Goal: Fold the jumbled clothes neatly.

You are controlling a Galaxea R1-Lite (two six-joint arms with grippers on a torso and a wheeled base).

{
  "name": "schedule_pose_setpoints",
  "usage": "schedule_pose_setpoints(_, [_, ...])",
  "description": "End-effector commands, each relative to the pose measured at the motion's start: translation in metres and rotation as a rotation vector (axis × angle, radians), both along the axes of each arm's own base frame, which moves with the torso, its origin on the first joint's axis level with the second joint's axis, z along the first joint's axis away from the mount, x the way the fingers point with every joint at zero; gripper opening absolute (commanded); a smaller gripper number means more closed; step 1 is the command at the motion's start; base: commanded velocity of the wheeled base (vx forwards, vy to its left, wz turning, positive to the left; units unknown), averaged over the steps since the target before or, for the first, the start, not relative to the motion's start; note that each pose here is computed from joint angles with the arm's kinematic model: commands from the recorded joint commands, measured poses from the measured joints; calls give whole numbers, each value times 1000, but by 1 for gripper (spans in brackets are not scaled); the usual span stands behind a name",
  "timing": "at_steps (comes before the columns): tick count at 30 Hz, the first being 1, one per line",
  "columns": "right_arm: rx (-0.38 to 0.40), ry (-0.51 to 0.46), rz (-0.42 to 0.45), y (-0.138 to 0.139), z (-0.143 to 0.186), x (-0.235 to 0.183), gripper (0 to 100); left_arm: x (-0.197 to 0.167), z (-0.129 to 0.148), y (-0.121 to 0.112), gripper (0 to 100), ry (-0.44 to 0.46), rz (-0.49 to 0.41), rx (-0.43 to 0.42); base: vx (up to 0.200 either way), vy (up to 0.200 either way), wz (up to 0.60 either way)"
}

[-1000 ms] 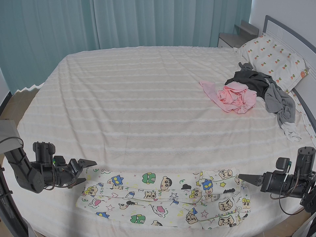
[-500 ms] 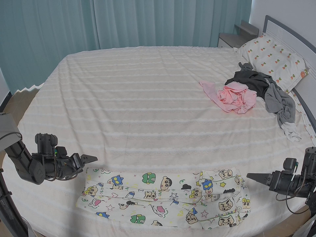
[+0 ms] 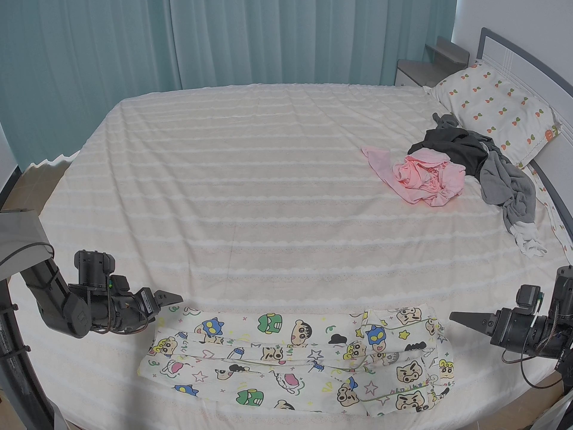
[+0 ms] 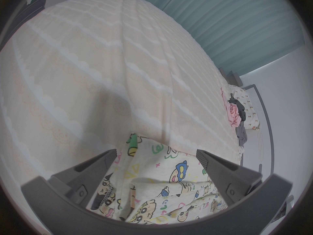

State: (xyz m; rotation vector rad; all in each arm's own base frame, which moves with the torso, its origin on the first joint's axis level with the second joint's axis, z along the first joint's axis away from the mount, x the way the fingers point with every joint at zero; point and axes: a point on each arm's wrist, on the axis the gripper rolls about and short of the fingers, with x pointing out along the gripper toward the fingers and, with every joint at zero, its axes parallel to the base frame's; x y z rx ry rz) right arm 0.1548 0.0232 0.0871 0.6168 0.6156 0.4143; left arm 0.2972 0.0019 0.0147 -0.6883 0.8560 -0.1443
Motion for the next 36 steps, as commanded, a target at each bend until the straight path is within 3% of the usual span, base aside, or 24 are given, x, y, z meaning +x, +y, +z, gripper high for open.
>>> schedule_pose_setpoints(1, [-2, 17, 1, 0, -3, -4, 100, 0, -5, -4, 100, 17, -11, 1, 0, 0, 0])
schedule_pose_setpoints(8, [-2, 20, 1, 0, -3, -4, 100, 1, -11, -6, 100, 35, -8, 14, 0, 0, 0])
schedule_pose_setpoints(9, [-2, 20, 1, 0, -3, -4, 100, 1, -11, -6, 0, 34, -6, 16, 0, 0, 0])
schedule_pose_setpoints(23, [-2, 24, 3, 0, -4, -4, 100, 2, -8, -2, 0, 20, 33, 33, 0, 0, 0])
schedule_pose_setpoints(30, [-4, 25, 5, 0, -4, -4, 100, 8, 0, -3, 0, -51, 54, 3, 0, 0, 0])
schedule_pose_setpoints(32, [-3, 24, 7, 1, -4, -4, 100, 11, 8, -7, 0, -103, 84, -48, 0, 0, 0])
schedule_pose_setpoints(36, [-3, 24, 8, 1, -4, -4, 100, 7, 15, -9, 0, -172, 84, -73, 0, 0, 0])
